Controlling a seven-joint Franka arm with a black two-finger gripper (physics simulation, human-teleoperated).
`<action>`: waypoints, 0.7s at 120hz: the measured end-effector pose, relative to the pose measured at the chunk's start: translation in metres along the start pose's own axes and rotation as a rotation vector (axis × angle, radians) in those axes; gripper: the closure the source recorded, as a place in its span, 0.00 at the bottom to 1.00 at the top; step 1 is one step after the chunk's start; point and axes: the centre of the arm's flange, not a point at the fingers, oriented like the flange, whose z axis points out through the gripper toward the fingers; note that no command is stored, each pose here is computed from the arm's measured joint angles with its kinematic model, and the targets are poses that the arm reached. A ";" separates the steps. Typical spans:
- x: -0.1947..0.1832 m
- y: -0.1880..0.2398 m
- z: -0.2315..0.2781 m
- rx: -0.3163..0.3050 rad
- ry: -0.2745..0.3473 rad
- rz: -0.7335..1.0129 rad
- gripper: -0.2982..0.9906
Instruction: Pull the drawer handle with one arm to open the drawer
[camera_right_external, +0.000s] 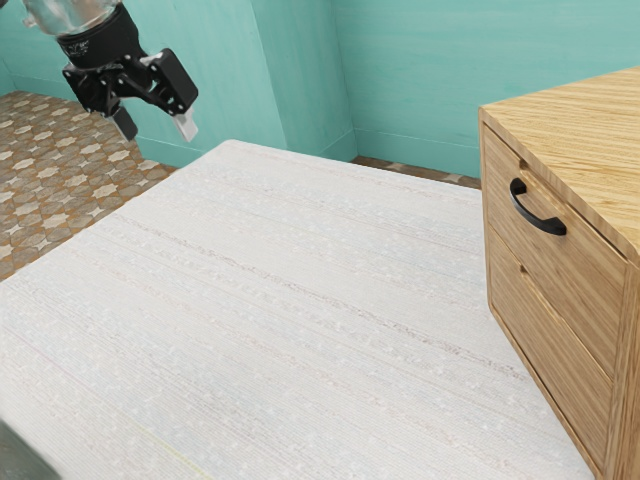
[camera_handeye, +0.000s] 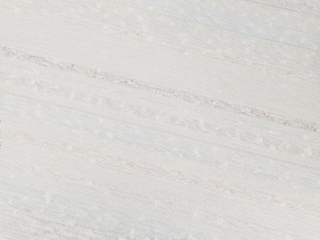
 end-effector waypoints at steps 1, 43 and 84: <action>0.000 0.000 0.001 0.001 -0.003 -0.007 0.23; -0.025 0.126 0.016 -0.032 -0.071 0.001 0.23; -0.026 0.157 0.032 -0.051 -0.060 -0.150 0.23</action>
